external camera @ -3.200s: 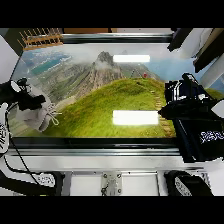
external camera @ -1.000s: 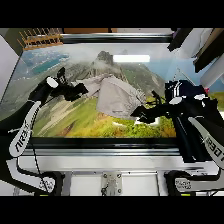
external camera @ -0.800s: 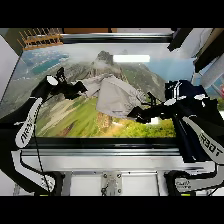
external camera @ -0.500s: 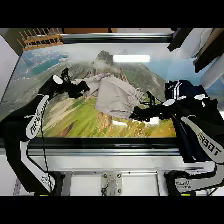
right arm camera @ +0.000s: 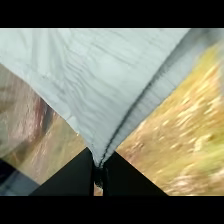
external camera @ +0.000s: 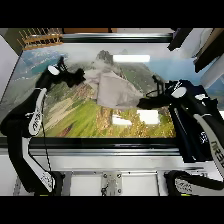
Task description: Fold the clothes and pants, and hang the long-sleeved shirts on hangers.
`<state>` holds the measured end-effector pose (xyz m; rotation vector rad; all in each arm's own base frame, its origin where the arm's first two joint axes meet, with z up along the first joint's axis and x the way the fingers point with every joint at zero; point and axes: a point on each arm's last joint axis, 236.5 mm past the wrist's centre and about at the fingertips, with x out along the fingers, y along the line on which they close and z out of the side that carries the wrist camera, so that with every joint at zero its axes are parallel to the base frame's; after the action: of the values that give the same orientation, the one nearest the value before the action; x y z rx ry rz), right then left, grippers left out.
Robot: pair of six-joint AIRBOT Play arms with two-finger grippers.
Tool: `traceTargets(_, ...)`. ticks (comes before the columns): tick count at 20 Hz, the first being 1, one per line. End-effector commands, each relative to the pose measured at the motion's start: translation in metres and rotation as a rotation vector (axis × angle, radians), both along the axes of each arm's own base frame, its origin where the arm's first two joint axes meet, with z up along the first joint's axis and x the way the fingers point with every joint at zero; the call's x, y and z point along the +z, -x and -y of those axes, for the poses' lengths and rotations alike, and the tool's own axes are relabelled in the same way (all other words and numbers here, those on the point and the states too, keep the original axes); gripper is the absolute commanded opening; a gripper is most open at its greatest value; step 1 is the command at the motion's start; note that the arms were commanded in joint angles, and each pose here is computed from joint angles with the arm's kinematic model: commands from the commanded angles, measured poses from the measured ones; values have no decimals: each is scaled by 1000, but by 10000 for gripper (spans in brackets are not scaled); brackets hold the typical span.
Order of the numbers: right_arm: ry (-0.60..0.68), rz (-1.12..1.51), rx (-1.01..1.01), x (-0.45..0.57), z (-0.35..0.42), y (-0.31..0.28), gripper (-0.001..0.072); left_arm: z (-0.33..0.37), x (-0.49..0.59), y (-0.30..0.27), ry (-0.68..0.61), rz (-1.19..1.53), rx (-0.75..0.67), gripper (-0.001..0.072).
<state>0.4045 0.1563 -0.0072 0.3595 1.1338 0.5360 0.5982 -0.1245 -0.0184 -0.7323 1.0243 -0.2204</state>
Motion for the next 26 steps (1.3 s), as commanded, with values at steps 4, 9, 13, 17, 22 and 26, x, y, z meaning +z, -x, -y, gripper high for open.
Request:
traceTargets(4, 294, 423, 36, 175, 59, 24, 18, -52, 192, -1, -222, 403, -49, 15)
traceTargets(9, 290, 277, 144, 153, 51, 134, 19, -76, 142, 51, -367, 256, -73, 15)
traceTargets(13, 245, 92, 181, 98, 44, 193, 638, -68, 71, 87, -349, 93, -111, 15)
traceTargets(17, 270, 186, -35, 111, 65, 144, 581, -64, 35, 101, -344, 30, -117, 15)
traceTargets(22, 170, 21, -17, 63, 42, 82, 590, -65, 26, 106, -344, 11, -117, 15)
traceTargets(26, 14, -89, 33, 1, -4, 6, 588, -65, 26, 106, -344, 12, -117, 15)
